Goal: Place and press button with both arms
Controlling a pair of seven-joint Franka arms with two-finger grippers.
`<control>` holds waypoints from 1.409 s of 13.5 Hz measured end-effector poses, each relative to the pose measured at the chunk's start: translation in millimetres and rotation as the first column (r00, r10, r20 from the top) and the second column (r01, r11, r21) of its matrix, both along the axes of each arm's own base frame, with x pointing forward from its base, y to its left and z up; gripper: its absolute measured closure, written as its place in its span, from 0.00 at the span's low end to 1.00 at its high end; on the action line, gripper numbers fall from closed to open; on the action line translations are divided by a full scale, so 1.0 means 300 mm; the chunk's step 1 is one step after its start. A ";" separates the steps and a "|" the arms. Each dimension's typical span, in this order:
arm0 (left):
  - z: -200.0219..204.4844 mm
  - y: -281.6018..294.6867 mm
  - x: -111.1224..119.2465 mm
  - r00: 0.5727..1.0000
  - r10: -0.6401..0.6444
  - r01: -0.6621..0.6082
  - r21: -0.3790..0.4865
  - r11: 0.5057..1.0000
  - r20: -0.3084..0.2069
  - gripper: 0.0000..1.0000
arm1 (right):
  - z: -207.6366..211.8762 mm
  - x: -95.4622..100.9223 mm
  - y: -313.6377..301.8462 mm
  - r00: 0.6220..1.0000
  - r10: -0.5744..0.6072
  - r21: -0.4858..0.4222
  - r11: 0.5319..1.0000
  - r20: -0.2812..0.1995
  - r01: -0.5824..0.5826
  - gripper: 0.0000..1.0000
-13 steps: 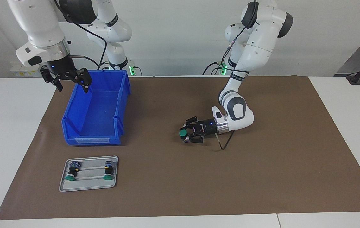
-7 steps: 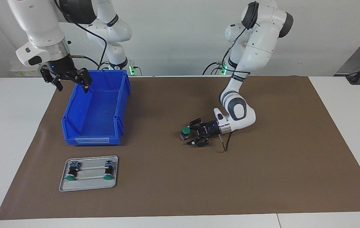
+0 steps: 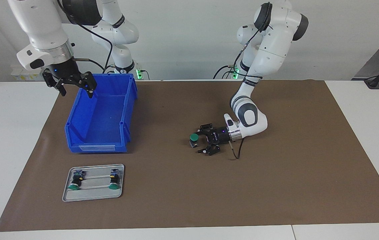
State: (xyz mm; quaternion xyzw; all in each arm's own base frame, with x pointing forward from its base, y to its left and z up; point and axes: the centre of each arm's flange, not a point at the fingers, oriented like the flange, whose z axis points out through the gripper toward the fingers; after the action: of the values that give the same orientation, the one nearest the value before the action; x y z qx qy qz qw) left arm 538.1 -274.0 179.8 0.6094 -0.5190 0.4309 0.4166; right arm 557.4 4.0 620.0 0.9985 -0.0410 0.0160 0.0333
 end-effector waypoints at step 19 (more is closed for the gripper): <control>0.669 -0.015 0.100 0.987 0.134 -0.127 0.079 0.989 -0.086 0.00 | 0.001 -0.002 0.000 1.000 0.000 0.000 1.000 0.000 0.000 0.00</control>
State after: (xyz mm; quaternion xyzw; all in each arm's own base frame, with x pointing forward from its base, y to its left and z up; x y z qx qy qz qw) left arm 568.1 -278.5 380.6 0.6760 -0.4740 0.4095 0.3881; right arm 556.6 4.0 620.3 0.9985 -0.0410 0.0160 0.0333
